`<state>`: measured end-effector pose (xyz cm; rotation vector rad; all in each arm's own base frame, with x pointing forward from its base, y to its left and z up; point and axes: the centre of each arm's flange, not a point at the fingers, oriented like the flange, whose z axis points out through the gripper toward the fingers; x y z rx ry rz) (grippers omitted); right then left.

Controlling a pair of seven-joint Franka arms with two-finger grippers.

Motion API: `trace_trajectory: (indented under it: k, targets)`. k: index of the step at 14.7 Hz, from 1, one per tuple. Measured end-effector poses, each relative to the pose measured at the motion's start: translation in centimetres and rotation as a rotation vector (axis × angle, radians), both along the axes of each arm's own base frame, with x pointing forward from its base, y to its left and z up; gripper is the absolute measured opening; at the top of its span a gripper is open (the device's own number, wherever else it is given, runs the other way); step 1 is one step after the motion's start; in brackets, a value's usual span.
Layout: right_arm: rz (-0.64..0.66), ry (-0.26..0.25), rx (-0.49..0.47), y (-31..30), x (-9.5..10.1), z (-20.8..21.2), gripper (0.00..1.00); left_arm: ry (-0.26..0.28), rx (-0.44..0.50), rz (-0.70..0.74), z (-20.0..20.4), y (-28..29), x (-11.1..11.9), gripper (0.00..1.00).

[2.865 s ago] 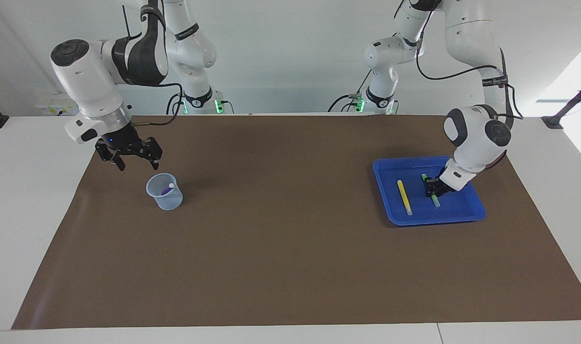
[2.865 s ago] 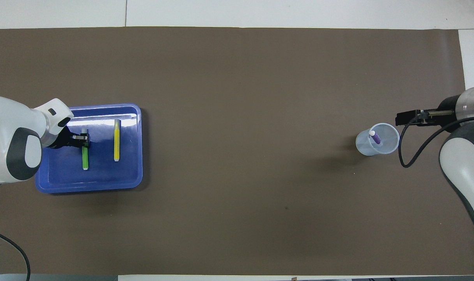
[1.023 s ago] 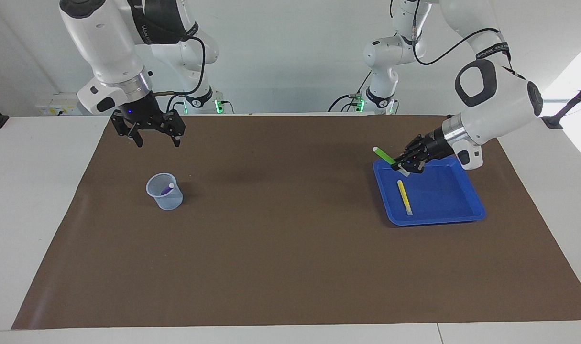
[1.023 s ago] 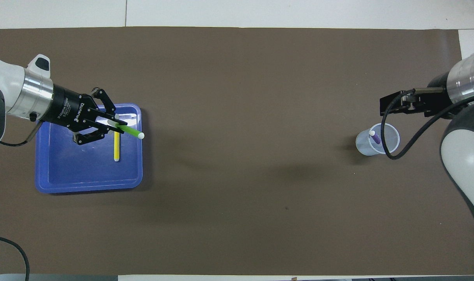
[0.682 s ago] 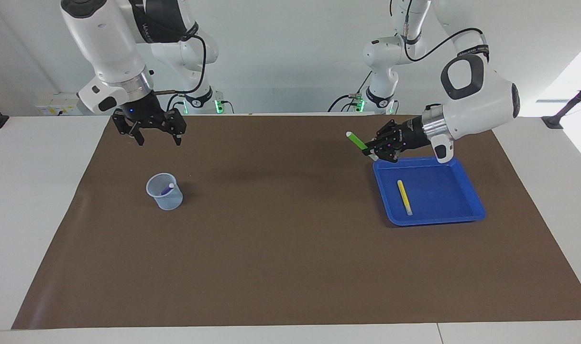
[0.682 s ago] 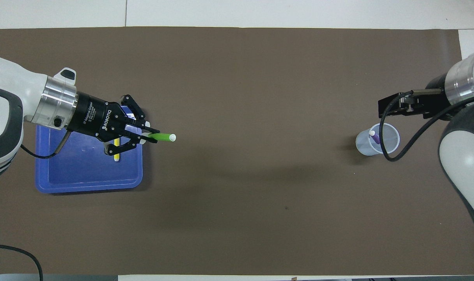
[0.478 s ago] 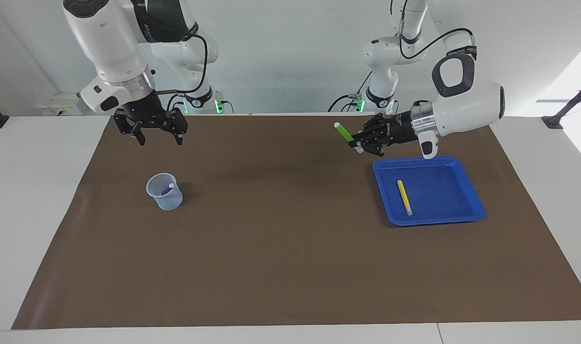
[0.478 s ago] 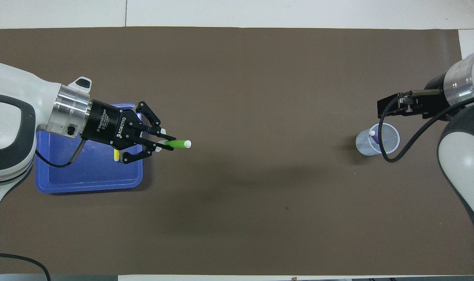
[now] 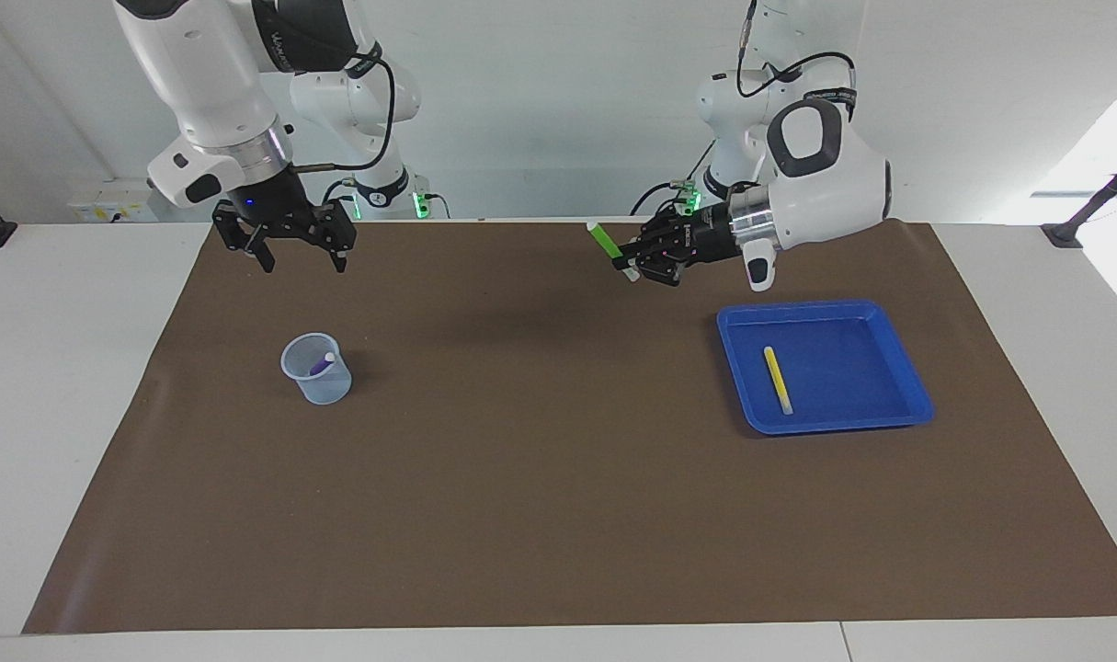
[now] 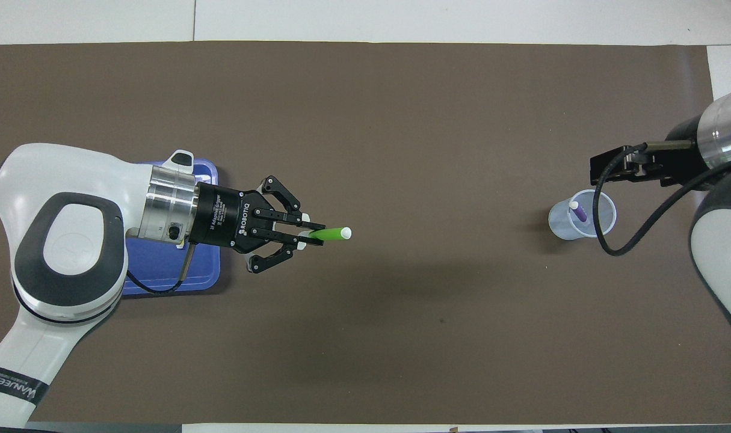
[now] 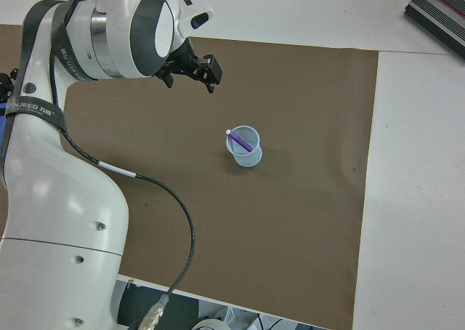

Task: Transfer and insert pens with both arms
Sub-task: 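Lift the green pen with the left gripper while the right gripper approaches, then grasp the green pen with the right gripper from the left gripper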

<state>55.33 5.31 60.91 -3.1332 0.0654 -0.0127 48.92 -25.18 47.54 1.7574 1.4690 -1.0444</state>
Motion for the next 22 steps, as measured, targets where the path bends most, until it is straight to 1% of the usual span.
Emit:
trace_trajectory:
  k: [3,6,7,8,11,15,17,19,22]
  targets:
    - [0.008,0.002,-0.001,0.4,-0.3,0.4,1.0,-0.001,-0.022,0.055,-0.5,-1.1,-0.8,0.17]
    - [0.019,0.001,0.01,1.2,-0.5,0.6,1.0,0.001,-0.028,0.069,-0.5,-0.9,-0.9,0.17]
    - [0.022,0.001,0.037,1.7,-0.5,0.7,1.0,0.001,-0.028,0.071,-0.5,-0.9,-0.9,0.17]
    - [0.015,0.004,0.092,2.7,-0.7,1.0,1.0,0.001,-0.028,0.072,-0.5,-0.9,-0.9,0.17]
    - [-0.044,0.013,0.222,7.1,-1.3,1.8,1.0,0.002,-0.028,0.073,-0.5,-0.8,-0.9,0.17]
    - [-0.085,-0.016,0.312,15.4,-2.8,2.7,1.0,0.001,-0.029,0.077,-0.5,-0.7,-0.8,0.17]
    - [-0.108,-0.038,0.357,18.5,-3.4,3.0,1.0,0.0,-0.03,0.079,-0.4,-0.7,-0.8,0.17]
    - [-0.121,-0.055,0.381,20.4,-3.7,2.6,1.0,0.0,-0.031,0.083,-0.3,-0.6,-0.8,0.17]
    - [-0.146,-0.071,0.41,22.8,-3.3,1.1,1.0,0.003,-0.041,0.094,-0.2,-0.5,-0.7,0.17]
